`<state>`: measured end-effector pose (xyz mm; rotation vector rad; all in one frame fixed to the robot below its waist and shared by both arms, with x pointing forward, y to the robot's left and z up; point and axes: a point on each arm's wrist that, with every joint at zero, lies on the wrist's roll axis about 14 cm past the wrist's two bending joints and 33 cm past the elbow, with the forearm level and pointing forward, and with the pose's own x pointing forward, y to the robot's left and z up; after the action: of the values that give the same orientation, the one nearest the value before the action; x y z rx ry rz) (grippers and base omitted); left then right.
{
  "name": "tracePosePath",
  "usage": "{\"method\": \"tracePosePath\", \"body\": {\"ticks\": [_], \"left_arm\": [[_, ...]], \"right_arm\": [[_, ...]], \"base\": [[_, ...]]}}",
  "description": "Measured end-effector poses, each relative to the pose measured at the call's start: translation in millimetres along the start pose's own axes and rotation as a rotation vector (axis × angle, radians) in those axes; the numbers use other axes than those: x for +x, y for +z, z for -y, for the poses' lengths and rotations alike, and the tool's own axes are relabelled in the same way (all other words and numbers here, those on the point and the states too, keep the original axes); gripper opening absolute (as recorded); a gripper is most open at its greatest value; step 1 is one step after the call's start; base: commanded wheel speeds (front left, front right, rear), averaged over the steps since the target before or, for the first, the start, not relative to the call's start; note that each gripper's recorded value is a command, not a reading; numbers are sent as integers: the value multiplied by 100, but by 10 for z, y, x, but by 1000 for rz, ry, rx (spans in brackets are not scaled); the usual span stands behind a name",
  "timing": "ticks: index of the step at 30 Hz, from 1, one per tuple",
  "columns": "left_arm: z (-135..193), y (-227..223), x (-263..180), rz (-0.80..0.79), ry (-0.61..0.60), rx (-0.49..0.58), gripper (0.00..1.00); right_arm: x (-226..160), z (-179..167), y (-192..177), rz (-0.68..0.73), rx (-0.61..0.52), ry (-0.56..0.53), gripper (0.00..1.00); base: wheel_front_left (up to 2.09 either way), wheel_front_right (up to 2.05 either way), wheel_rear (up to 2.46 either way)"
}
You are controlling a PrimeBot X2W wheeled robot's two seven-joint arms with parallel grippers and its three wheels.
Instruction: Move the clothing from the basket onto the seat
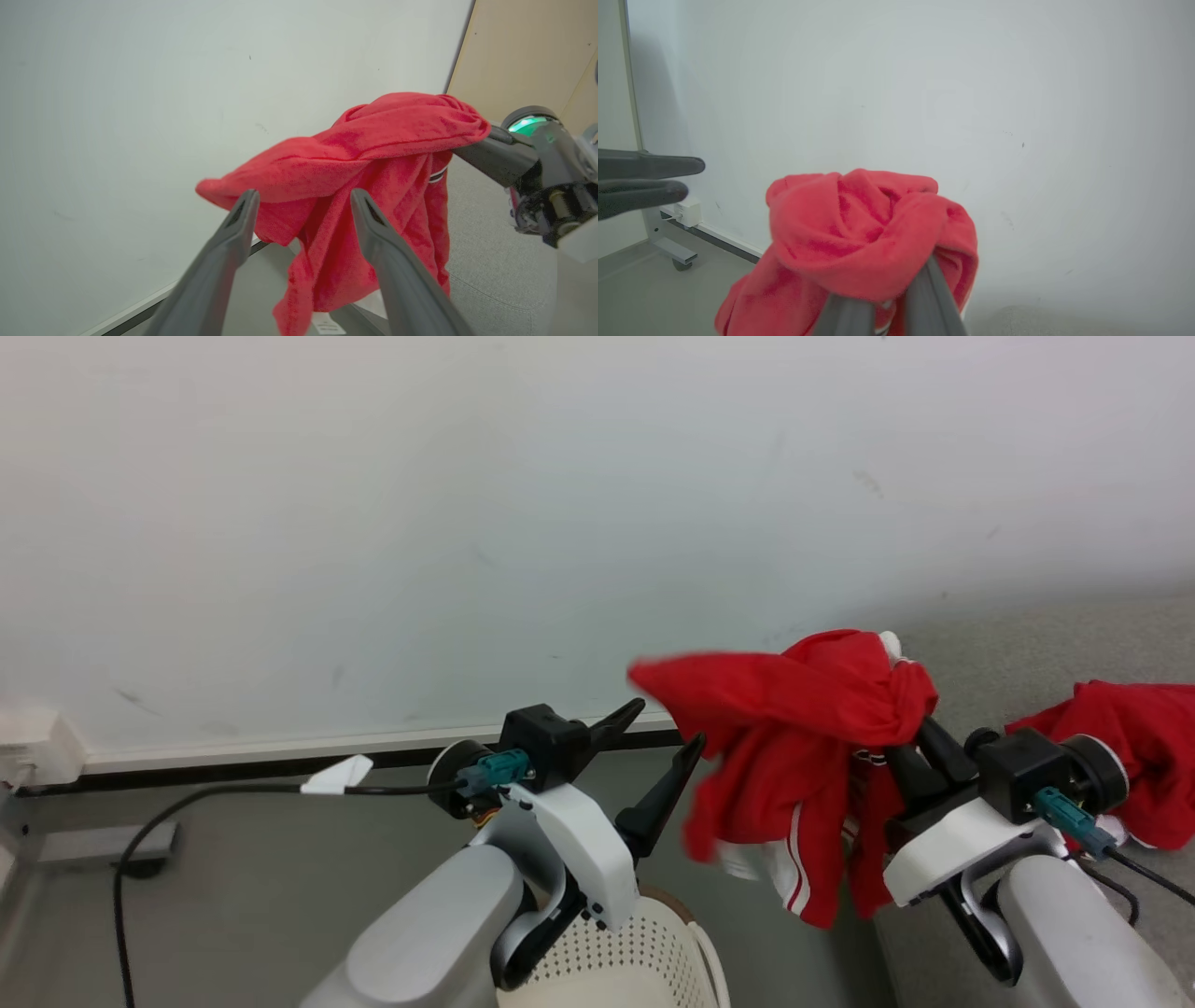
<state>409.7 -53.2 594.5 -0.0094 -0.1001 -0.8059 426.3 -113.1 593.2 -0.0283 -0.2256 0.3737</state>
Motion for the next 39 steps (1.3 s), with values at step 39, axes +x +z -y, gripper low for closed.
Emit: {"method": "tracePosePath", "body": {"ticks": [39], "left_arm": [[1199, -588, 712, -14, -436, -78, 100]], "right_arm": [[-1751, 1731, 489, 79, -146, -635, 0]], "base": [[0, 0, 0]]}}
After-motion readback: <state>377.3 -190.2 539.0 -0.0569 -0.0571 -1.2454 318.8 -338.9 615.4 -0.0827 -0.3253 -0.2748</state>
